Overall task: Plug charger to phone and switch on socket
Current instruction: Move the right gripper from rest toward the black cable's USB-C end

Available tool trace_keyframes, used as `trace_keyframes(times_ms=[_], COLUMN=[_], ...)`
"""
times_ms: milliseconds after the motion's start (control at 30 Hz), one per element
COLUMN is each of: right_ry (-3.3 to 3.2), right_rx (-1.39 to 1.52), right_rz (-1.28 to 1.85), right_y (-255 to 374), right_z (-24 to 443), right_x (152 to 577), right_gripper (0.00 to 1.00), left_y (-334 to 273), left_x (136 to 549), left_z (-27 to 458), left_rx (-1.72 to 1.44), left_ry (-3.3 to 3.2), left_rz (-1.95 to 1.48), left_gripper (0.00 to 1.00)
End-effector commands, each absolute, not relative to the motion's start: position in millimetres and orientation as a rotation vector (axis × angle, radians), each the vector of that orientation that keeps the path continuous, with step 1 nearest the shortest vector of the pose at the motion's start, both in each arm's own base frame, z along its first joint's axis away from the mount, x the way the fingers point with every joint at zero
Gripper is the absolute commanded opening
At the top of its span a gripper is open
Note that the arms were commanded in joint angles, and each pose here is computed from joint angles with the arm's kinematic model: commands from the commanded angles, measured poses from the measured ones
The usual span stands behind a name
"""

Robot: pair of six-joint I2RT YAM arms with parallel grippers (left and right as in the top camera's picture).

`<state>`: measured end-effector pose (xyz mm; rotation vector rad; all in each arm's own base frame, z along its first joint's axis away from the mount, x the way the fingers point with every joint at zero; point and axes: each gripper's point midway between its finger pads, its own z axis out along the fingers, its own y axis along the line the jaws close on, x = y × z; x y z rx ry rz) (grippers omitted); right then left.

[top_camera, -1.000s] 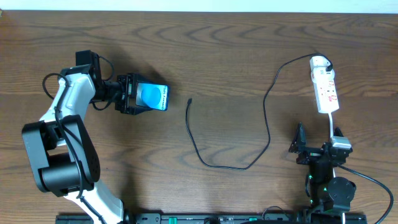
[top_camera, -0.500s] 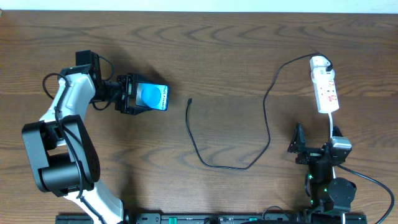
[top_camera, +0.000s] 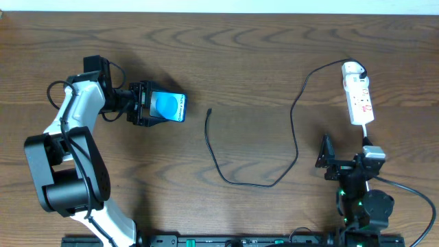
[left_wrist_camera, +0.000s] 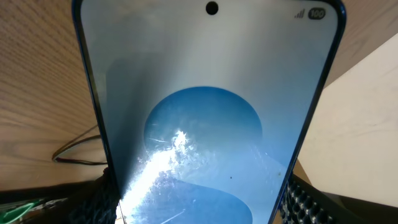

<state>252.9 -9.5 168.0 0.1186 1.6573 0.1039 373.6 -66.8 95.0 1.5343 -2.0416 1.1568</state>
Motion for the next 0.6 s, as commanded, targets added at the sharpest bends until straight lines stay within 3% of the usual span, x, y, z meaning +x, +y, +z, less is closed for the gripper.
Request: trace_keyframes(times_ms=[0,567], right_ry=[1.643,1.891], right_rx=[0.104,-0.045], right_rz=[0.138,0.41], right_y=[-4,37], right_z=[192,224], right_x=[257,303], right_gripper=[0.99,0.99], left_y=[-69,-69], left_x=[377,377], left_z=[109,109], left_rx=[1.517,1.508], left_ry=[-2.027,-2.039], left_rz=[1.216,1.223], left_gripper=[0.65,0.65])
